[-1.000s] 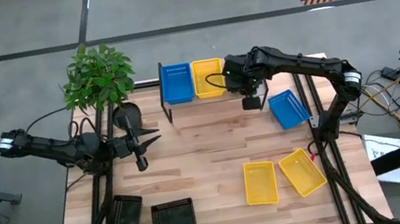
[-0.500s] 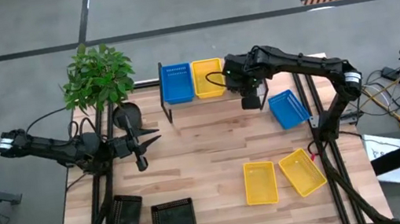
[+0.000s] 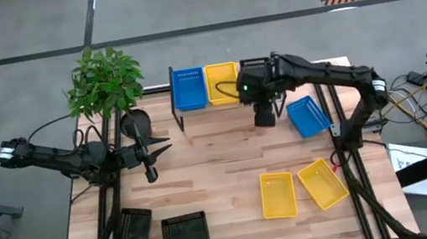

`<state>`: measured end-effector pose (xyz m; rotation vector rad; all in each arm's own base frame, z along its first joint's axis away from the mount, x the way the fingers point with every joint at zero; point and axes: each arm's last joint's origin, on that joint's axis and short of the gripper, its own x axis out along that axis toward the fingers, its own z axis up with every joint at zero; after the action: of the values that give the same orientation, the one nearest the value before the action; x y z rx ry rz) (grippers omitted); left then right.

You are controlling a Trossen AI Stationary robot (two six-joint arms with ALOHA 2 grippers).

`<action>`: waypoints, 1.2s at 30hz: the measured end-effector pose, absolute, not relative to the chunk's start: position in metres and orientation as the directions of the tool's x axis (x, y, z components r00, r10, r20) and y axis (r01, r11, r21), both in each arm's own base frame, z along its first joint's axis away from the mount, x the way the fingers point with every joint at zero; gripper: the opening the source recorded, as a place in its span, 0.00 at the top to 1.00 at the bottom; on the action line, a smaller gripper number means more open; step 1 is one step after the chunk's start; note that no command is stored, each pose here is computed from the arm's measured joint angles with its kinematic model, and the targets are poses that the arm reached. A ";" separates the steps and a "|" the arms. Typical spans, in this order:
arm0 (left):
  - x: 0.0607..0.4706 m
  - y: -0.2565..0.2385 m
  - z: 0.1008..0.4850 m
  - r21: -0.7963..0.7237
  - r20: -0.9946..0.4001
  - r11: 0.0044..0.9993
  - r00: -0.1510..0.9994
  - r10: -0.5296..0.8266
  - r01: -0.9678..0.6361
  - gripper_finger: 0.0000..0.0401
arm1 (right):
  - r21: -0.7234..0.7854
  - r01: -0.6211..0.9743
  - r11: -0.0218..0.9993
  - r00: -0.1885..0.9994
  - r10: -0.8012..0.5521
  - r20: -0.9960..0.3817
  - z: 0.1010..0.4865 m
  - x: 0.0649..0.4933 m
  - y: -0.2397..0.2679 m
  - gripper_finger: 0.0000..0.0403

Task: Stack baskets on shelf by color
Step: Stack the left yellow bin on top of the other yellow bin on the shelf

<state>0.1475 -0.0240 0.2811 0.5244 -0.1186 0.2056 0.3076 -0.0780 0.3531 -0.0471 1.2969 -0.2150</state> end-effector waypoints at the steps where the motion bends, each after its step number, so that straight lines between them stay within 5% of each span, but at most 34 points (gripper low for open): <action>1: 0.148 -0.024 0.281 0.484 0.164 0.846 0.973 0.164 -0.224 0.84 | -0.142 0.129 0.982 0.259 -0.171 -0.951 0.353 0.309 -0.071 0.72; 19: 0.148 -0.024 0.281 0.483 0.165 0.846 0.972 0.164 -0.225 0.84 | 0.025 0.086 0.996 0.360 -0.008 -0.933 0.353 0.312 0.084 0.74; 36: 0.147 -0.024 0.283 0.478 0.175 0.848 0.971 0.164 -0.230 0.84 | 0.047 0.122 0.991 0.255 0.014 -0.967 0.297 0.311 0.190 0.61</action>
<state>0.1473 -0.0239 0.2829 0.5196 -0.1297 0.2085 0.3114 0.1904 0.2971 0.1202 1.3115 -0.0737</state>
